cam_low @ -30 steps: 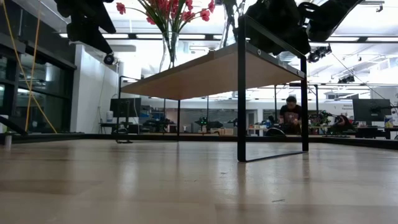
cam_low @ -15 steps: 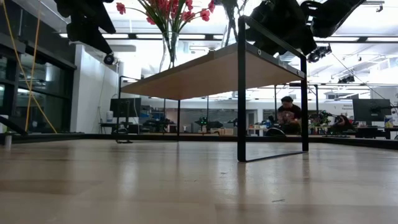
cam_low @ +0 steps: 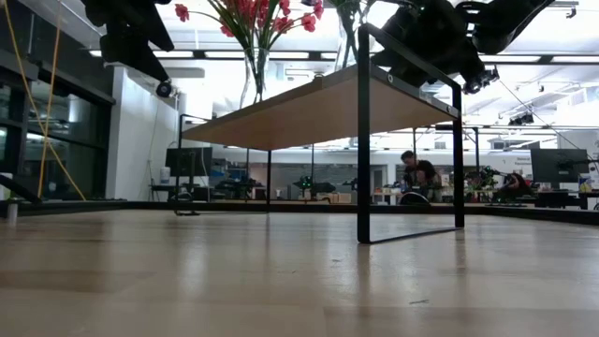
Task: Pick and place flowers into a vace then onto a shelf
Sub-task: Put the transparent vase with flowers on the shelf, then return to Home Position
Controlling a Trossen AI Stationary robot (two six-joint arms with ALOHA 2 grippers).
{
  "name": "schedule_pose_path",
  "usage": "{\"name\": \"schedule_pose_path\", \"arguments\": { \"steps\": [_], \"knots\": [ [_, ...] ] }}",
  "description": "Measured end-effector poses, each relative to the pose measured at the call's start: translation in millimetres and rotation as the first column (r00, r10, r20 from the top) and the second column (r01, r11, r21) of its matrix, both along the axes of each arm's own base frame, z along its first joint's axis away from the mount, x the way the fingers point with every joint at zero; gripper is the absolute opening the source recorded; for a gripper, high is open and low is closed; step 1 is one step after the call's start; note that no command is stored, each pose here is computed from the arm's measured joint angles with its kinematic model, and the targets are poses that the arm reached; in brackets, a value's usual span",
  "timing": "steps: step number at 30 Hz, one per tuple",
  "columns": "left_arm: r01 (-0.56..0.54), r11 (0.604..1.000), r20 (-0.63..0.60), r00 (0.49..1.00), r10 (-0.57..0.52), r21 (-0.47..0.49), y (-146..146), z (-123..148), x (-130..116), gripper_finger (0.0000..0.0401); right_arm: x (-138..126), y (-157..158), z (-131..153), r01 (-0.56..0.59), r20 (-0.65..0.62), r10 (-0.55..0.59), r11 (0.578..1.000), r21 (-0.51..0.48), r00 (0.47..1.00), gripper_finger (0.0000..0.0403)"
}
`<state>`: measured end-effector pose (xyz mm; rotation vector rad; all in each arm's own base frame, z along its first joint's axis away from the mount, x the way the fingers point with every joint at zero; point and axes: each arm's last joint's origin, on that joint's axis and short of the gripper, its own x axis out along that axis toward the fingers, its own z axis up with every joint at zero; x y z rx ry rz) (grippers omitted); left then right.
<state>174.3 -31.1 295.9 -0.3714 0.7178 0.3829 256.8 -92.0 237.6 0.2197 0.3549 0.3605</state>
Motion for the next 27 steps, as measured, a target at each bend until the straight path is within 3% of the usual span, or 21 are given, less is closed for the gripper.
{"name": "schedule_pose_path", "arguments": {
  "steps": [10, 27],
  "knots": [
    [0.000, 1.000, 0.000, 1.000, 0.000, 0.000, 0, 0, 0, 0.0367, -5, 0, -1, -0.015, -0.037, 0.017, 0.999, 0.032, 0.999, 0.0293],
    [-0.001, 1.000, -0.021, 1.000, 0.001, 0.006, 0, -1, -2, 0.0367, -38, -15, 8, 0.143, -0.147, -0.137, 0.989, 0.035, 0.980, 0.0293]
  ]
}}
